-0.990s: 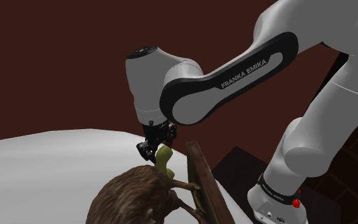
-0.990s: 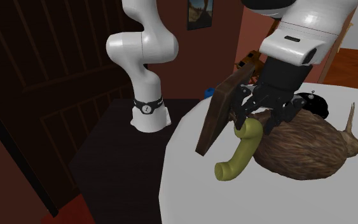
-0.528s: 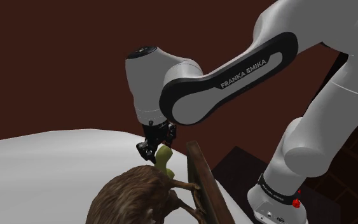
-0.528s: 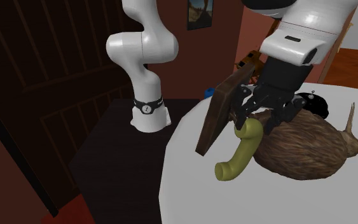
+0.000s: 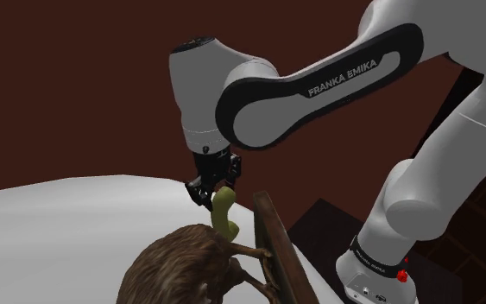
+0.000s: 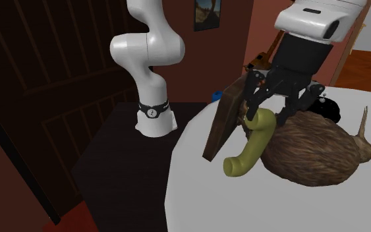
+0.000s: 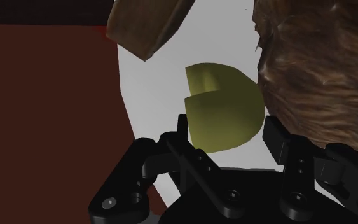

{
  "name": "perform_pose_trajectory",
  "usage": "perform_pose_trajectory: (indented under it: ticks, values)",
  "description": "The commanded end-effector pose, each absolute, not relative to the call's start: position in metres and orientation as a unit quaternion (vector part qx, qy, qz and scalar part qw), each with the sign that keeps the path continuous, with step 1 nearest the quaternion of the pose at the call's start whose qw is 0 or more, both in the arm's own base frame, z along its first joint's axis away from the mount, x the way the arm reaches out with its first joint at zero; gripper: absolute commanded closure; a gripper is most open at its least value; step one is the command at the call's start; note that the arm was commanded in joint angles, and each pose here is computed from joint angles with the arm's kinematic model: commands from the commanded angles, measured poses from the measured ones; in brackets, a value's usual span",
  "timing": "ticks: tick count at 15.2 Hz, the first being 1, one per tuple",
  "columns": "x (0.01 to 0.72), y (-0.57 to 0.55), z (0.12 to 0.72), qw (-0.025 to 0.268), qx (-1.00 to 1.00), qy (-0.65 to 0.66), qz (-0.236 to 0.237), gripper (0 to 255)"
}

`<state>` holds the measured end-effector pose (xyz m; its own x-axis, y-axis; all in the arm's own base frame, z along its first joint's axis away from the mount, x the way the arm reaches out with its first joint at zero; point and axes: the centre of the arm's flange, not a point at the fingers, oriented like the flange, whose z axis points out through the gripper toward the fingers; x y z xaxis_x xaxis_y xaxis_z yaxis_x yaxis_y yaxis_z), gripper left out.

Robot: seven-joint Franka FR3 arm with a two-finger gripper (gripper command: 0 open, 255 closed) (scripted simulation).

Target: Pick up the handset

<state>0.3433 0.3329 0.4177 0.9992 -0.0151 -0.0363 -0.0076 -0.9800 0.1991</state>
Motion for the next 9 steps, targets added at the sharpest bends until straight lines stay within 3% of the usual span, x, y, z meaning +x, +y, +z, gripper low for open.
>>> perform_pose_trajectory:
  ticks: [1, 9]
  values:
    - [0.344, 0.334, 0.428, 0.1, 0.995, -0.006, -0.019, 255]
    - [0.344, 0.334, 0.461, 0.1, 0.995, -0.006, -0.019, 255]
